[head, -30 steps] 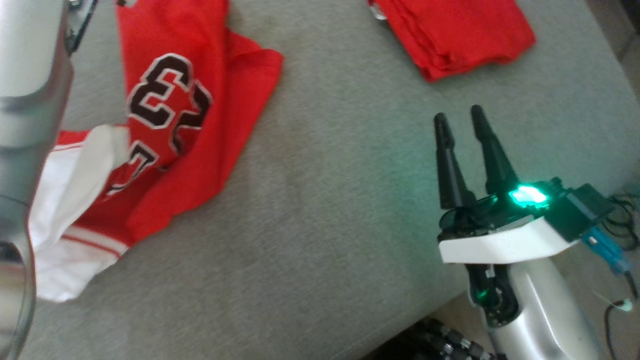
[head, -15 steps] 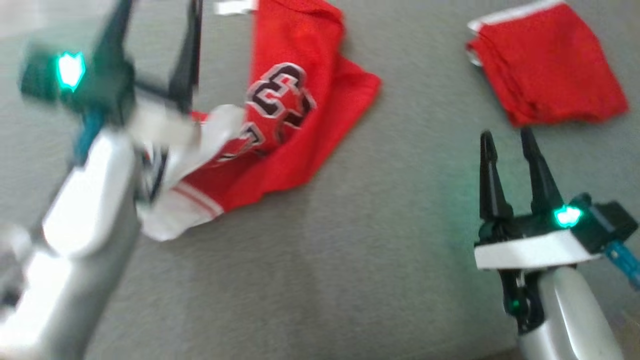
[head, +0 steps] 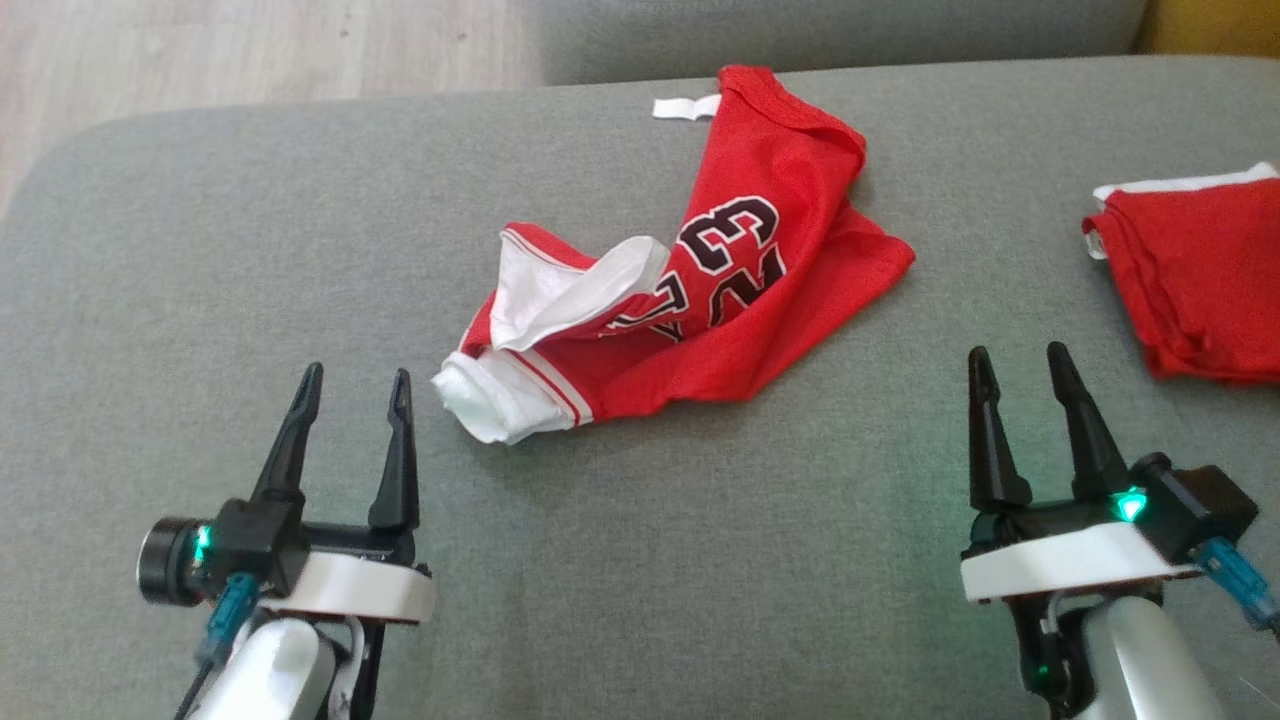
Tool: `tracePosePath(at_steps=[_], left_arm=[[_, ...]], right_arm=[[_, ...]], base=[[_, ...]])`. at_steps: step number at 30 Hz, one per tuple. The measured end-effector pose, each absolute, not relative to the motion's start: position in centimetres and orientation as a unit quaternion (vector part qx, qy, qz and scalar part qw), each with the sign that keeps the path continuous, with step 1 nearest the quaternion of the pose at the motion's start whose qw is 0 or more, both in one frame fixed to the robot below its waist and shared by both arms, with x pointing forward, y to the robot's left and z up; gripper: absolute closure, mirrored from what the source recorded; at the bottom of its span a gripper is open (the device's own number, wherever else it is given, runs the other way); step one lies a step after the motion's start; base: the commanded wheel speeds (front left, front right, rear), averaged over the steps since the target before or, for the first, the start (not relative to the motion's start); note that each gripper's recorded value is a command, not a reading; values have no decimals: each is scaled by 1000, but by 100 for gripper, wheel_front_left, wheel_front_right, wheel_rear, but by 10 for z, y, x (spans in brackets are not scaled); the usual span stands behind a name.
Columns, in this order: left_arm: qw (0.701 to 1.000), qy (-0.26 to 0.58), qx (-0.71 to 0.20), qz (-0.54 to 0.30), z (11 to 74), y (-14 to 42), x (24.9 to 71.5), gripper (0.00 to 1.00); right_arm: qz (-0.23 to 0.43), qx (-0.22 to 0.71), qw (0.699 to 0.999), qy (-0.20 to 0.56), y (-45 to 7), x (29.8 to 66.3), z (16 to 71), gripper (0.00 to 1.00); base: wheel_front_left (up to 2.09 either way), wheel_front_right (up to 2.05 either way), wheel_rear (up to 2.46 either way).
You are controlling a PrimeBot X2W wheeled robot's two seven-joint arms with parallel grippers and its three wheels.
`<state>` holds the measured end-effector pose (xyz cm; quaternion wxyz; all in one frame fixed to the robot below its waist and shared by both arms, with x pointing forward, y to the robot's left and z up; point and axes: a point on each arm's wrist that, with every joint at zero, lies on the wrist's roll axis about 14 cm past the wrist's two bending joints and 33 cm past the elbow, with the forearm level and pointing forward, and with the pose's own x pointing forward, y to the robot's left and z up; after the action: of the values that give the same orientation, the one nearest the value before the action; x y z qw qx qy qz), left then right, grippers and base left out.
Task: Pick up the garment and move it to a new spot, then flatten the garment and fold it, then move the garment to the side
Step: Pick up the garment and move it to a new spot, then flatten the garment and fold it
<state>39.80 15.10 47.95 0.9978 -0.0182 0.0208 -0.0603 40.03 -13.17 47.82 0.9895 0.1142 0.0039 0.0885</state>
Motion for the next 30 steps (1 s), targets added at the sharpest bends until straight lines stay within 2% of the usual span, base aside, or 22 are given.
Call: tracePosePath(at_steps=[11,20,21,22,23,26,30], left_arm=[[986,107,-35,-125,436,120,408,0],[969,223,-44,-97,383,120,419,0],[966,232,-47,-101,380,118,419,4],[965,237,-50,-105,378,116,420,68],[964,237,-51,-107,378,114,420,100],[966,227,-55,-109,382,113,423,100],[982,149,-63,-96,413,121,439,100]], right_arm=[[73,113,991,19,-142,397,467,0],[51,111,992,36,-155,395,455,0],[50,111,992,36,-156,396,454,0],[49,111,992,36,-157,396,454,0],[49,111,992,35,-157,397,454,0],[49,110,992,31,-157,399,457,0],[53,114,992,26,-154,400,460,0]], base=[[0,0,0],[0,0,0],[0,0,0],[0,0,0],[0,0,0],[0,0,0],[0,0,0]])
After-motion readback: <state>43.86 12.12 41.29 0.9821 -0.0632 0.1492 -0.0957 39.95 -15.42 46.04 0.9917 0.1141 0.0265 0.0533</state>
